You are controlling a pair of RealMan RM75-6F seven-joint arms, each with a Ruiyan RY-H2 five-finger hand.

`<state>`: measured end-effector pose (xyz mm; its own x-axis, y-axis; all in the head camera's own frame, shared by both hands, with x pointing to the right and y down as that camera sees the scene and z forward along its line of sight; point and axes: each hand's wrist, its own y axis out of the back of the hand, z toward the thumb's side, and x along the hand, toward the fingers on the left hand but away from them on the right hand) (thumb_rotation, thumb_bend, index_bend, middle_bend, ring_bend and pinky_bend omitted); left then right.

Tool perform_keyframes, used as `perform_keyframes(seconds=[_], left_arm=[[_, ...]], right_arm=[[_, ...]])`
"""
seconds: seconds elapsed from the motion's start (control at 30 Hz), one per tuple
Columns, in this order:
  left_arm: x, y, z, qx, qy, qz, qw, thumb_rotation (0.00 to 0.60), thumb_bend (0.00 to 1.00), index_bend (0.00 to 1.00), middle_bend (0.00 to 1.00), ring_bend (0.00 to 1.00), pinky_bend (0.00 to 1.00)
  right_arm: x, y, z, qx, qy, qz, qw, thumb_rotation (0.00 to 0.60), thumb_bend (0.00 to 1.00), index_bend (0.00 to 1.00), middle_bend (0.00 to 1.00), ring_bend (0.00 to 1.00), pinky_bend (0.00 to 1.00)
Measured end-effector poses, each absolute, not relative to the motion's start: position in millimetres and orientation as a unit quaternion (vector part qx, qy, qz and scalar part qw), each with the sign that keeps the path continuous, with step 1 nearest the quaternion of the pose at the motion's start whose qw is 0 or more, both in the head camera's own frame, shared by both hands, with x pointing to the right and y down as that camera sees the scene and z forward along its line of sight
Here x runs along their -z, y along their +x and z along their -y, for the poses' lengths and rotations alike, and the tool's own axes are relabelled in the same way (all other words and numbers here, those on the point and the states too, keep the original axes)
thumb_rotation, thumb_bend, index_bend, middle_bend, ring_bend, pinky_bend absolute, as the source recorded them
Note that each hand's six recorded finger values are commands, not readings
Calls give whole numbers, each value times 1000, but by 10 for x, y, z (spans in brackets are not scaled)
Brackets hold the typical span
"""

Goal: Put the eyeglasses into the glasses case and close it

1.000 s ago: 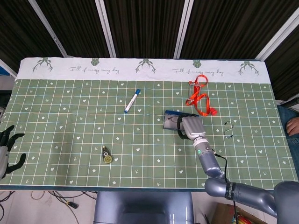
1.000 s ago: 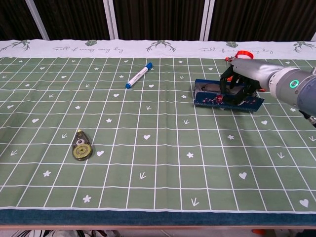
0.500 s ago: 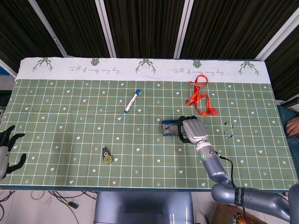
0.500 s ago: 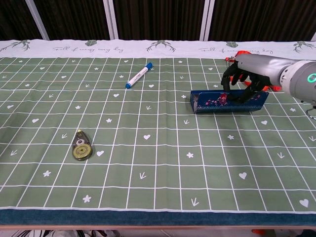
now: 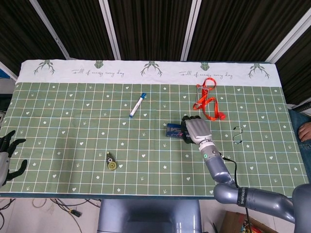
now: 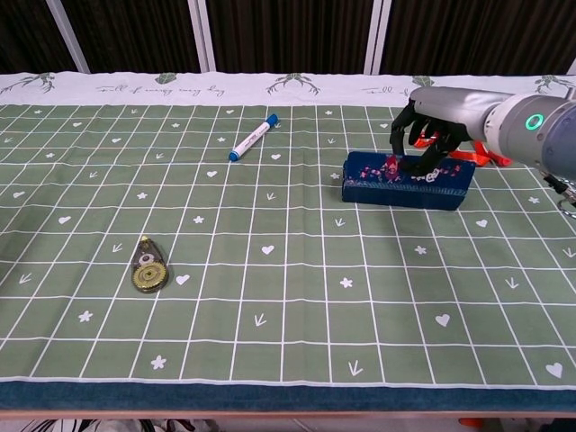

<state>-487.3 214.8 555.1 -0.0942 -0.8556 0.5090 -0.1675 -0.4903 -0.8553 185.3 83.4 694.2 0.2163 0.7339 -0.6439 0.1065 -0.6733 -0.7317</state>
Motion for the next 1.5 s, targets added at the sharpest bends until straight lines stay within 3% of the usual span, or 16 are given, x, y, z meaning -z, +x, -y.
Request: perform_keyframes(seconds=[1.13, 1.37, 1.5], left_arm=[[-5554, -4877, -2153, 612, -610, -416, 283, 600, 396, 210, 0, 0, 0], [-5554, -4876, -2153, 612, -610, -415, 284, 600, 396, 210, 0, 0, 0], [-5554, -4876, -2154, 612, -610, -415, 284, 600, 396, 210, 0, 0, 0]], right_arm=[[-7149, 1932, -433, -612, -694, 294, 242, 600, 550, 660, 222, 266, 216], [-7177, 1976, -375, -615, -688, 304, 236, 600, 550, 639, 220, 265, 216], [-7212, 2024, -337, -620, -682, 310, 232, 600, 550, 572, 212, 264, 216]])
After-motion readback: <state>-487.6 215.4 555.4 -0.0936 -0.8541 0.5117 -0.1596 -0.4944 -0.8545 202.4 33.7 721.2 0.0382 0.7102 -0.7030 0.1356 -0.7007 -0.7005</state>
